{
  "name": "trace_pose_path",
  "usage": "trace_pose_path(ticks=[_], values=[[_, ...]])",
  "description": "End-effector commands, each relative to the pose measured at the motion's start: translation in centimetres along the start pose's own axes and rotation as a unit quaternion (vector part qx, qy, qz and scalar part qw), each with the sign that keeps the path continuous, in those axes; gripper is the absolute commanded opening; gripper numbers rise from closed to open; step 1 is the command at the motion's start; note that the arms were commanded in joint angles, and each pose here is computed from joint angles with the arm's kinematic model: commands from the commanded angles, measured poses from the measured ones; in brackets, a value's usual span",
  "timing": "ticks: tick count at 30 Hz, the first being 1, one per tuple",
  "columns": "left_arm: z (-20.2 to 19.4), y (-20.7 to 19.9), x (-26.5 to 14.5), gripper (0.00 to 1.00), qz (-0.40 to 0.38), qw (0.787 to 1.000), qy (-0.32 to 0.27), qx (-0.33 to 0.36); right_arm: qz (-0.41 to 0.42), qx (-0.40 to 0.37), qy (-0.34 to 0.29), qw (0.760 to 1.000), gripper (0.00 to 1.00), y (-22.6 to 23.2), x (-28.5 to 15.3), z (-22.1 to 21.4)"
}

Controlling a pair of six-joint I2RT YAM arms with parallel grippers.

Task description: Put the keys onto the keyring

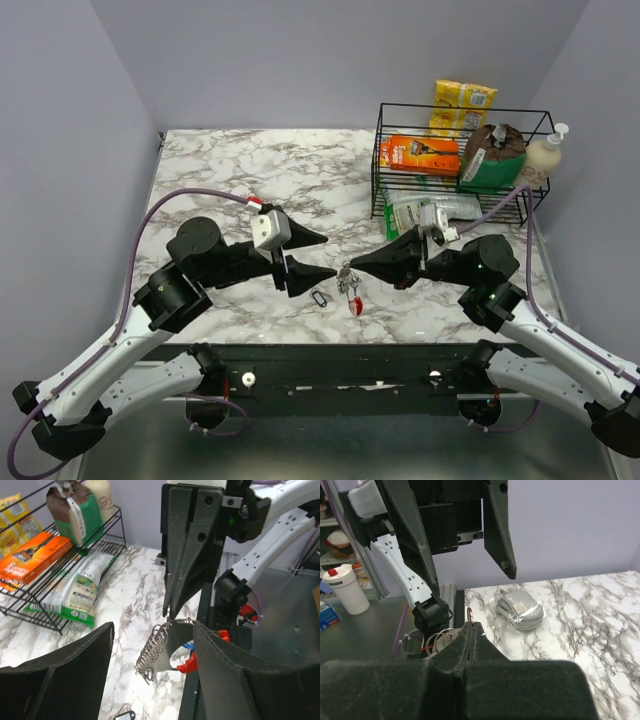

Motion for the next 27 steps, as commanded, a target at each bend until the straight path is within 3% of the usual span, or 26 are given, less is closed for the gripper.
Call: trace_pose_path(ticks=[1,6,9,12,27], values=[[1.3,-2.2,-0.7,0.69,-0.060,0.997,-0.034,0.032,0.000,-0.040,-0.065,0.997,0.00,0.8,-0.7,3.1],[0.3,-2.6,-0.1,0.65,-0.088,0.996,-0.015,0.025,0.007,-0.043,-0.073,0.996,0.00,1.4,-1.0,3.6],[0.0,-2.8,0.5,0.58,-0.101,0.995,-0.008,0.015,0.011,-0.039,-0.073,0.996,0.01,1.4,-0.9,3.7],[0.0,-2.6,1.0,0.38,-0.103,0.995,0.003,0.001,0.012,-0.038,-0.075,0.996,0.01,1.4,-0.8,3.7],[0.4,-2.4,1.4,0.39,-0.098,0.995,-0.005,-0.004,0.006,-0.028,-0.069,0.997,0.01,1.0,-0.6,3.1]])
Point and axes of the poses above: each gripper's point midway between its finger pads, its own x axis out along the fingers, its own y axis along the line the jaws close on, z = x × y, the point moved 1 cm from there along -x, back along the fingers, and after that the axes turned 4 degrees about -x, right-handed, at the moved point
